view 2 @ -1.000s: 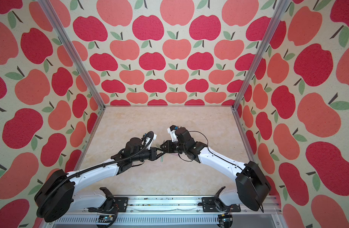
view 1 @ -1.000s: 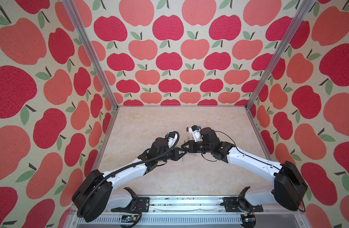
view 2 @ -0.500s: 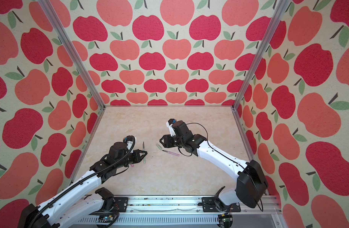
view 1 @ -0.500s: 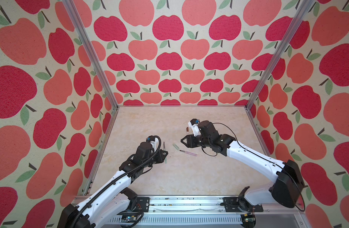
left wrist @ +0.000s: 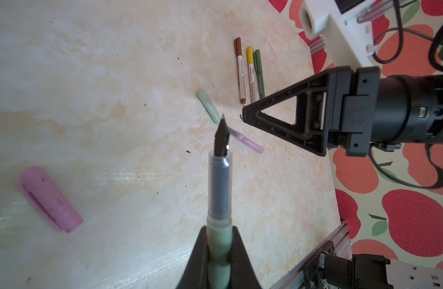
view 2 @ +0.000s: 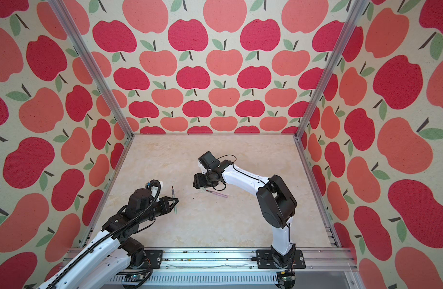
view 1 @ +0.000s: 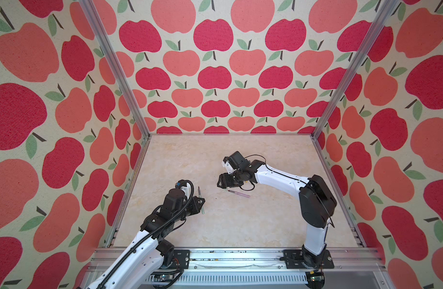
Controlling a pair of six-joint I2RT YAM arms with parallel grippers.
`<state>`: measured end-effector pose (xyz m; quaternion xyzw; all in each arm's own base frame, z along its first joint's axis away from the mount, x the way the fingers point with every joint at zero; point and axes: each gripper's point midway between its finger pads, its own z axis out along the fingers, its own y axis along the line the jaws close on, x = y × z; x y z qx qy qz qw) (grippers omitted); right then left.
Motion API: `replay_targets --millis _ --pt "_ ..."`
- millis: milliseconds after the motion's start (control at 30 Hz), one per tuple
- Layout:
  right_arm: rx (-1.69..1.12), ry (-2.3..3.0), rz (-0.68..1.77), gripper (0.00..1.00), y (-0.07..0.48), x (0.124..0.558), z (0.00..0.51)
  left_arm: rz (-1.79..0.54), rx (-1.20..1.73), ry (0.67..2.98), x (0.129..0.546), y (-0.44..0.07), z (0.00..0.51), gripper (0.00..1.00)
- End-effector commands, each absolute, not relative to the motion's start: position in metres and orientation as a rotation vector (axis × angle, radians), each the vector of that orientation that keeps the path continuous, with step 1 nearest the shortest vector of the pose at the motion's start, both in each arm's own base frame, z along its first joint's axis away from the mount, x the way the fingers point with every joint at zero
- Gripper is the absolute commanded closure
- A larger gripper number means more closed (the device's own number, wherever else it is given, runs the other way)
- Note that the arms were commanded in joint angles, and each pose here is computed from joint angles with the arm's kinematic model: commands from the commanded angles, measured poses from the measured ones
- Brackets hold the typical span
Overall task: Insert the pens into the pen caps
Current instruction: 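Move the right gripper over the mint cap lying on the table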
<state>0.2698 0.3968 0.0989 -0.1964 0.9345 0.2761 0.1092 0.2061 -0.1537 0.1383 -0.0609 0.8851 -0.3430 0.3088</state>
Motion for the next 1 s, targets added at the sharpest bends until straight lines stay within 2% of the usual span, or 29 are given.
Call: replay_targets --millis 0,333,967 --pt "-0.493 2.791 0.924 0.34 0.414 0.269 0.092 -0.874 -0.17 2.363 0.204 -0.148 0.13 1.0" --pt "-0.445 2.865 0.96 0.34 0.433 0.272 0.061 -0.885 -0.171 2.351 0.206 -0.145 0.133 1.0" --pt "-0.366 2.934 0.616 0.35 0.392 0.296 0.026 -0.891 -0.193 2.346 0.212 -0.143 0.129 1.0"
